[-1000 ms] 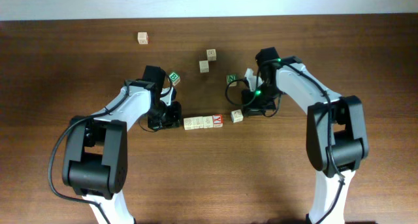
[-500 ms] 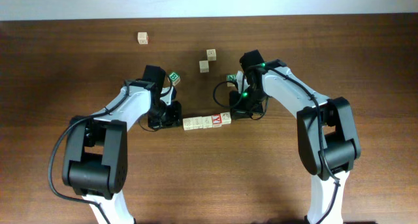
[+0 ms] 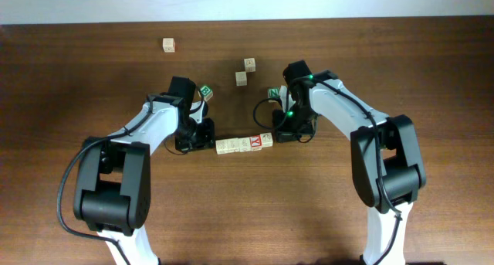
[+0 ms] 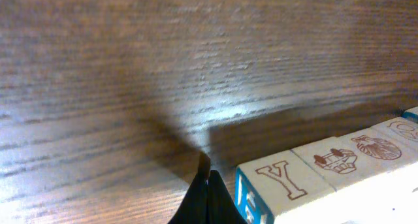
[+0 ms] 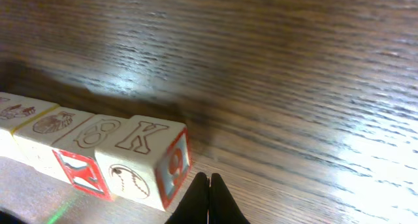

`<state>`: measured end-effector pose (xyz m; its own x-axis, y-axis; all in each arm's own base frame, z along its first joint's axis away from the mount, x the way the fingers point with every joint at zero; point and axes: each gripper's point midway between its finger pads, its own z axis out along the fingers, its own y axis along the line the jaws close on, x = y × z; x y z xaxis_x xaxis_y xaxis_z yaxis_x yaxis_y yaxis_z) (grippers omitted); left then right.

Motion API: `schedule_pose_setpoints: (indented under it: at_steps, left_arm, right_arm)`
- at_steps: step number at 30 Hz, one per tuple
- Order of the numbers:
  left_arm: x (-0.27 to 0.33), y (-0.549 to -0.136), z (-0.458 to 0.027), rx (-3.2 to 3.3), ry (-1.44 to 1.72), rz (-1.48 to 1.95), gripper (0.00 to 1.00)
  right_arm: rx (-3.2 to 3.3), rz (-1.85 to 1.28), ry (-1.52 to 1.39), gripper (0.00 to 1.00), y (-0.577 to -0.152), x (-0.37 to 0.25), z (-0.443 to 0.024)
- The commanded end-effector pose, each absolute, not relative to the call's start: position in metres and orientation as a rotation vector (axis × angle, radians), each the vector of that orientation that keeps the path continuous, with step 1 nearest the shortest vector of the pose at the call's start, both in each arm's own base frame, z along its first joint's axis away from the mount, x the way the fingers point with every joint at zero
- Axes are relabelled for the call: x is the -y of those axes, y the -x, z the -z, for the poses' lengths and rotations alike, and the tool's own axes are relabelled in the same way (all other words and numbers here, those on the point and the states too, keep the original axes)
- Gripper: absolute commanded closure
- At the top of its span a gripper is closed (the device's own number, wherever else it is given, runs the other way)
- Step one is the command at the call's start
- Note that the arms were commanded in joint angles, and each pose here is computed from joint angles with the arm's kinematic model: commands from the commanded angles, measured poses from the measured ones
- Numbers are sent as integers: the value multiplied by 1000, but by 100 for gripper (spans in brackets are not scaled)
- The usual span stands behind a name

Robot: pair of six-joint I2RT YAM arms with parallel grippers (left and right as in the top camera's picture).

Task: Rotate 5 blocks
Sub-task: 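Raise the right gripper and move the left gripper to the row's left end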

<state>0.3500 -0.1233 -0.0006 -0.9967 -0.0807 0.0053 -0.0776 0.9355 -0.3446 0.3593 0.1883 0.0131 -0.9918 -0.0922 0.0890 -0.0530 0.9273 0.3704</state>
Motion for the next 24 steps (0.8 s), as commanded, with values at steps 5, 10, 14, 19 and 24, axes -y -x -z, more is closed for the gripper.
schedule_pose_setpoints:
  at_steps: [5,10,14,19,24]
  left_arm:
    - [119,-354,-22,-3096,225,702,100]
    - [110,-357,-49,-3062,224,829,100]
    - [98,-365,-95,-2946,144,758,100]
    - [91,-375,-120,-2846,104,667,100]
    - [111,-359,-108,-2851,25,850,100]
  right_arm:
    - [2895,926,-188,96,-369,-168,-28]
    - [2856,1087,-184,96,-373,-149,-48]
    - [2893,1099,-220,96,-378,-135,-83]
    - [2954,1100,-323,95,-377,-140,-111]
    - [2937,1046,-355,95,-371,-151,-89]
